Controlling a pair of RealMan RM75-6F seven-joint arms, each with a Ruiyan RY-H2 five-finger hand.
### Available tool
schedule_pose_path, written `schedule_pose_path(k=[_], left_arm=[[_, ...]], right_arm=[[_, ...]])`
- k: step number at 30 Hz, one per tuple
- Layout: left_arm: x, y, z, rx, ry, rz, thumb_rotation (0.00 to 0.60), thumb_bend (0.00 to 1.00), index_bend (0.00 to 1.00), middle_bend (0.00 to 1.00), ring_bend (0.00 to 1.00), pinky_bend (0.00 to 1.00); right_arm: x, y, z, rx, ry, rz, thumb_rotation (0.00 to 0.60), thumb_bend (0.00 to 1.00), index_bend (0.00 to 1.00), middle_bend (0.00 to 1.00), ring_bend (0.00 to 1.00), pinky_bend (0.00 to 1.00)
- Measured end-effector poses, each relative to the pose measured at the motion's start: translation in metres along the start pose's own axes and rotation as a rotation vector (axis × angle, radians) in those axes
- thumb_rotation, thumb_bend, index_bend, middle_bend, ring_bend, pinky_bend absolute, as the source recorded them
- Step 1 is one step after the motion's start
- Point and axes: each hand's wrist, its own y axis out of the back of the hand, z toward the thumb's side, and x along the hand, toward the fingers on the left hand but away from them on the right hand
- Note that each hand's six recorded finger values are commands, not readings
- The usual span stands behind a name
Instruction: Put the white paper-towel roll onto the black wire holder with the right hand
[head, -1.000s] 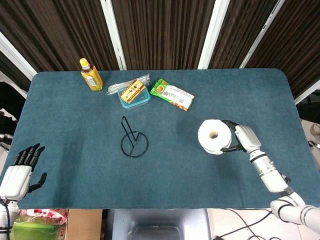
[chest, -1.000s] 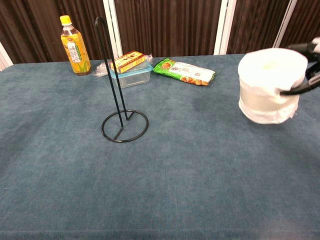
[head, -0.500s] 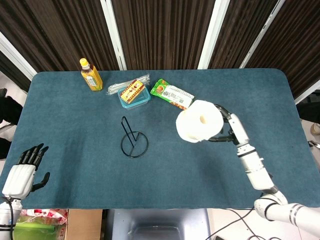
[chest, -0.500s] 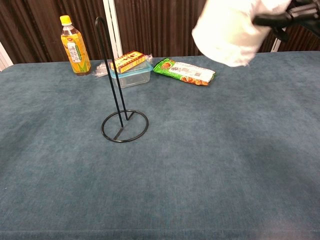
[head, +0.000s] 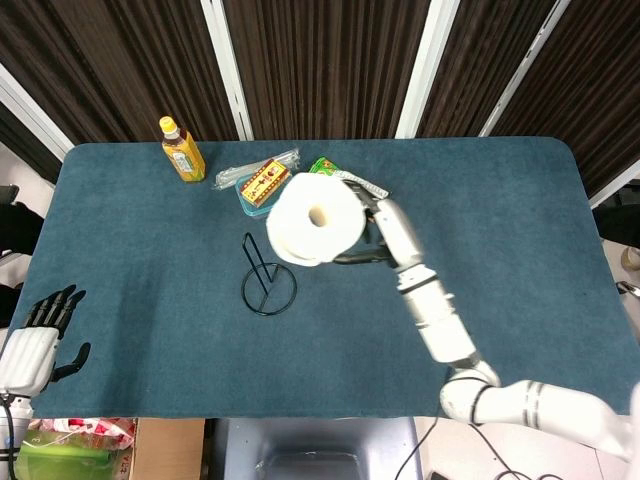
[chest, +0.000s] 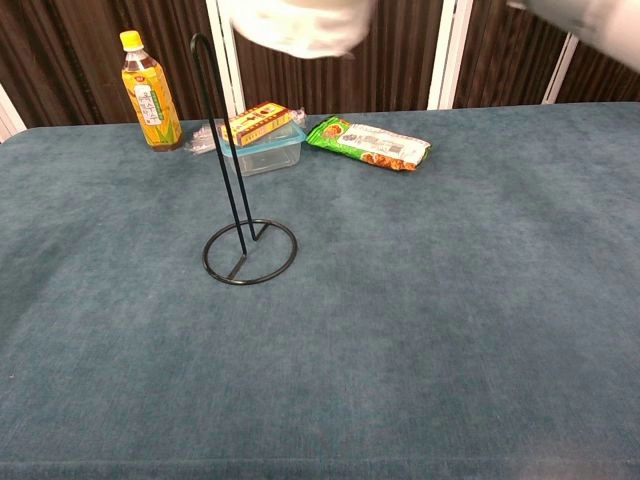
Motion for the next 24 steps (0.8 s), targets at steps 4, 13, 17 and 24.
schedule_pose_path(k=[4,13,17,24], left_arm=[[0.001,0.001,-0.006,-0.012,0.009,-0.012,0.6,0.43,0.0,0.0,0.0,0.12],[-0.001,0.007,-0.011,-0.017,0.017,-0.001,0.6,0.43,0.0,0.0,0.0,0.12],[-0.001,0.007,-0.012,-0.015,0.02,0.005,0.6,0.43,0.0,0.0,0.0,0.12],[0.0,0.007,-0.012,-0.014,0.025,0.008,0.6,0.43,0.0,0.0,0.0,0.12]], right_arm=[[-0.017,-0.029,0.034,-0.078,0.026,0.02,0.6,0.41,0.99,0.8,0.81,0.89],[-0.026,-0.064,0.05,-0.054,0.016,0.051,0.6,0.41,0.99,0.8,0.81,0.89],[-0.032,-0.066,0.044,-0.052,-0.01,0.035,0.6,0.41,0.99,0.8,0.81,0.89],[-0.037,-0.066,0.034,-0.062,-0.052,0.031,0.6,0.41,0.99,0.8,0.81,0.89]])
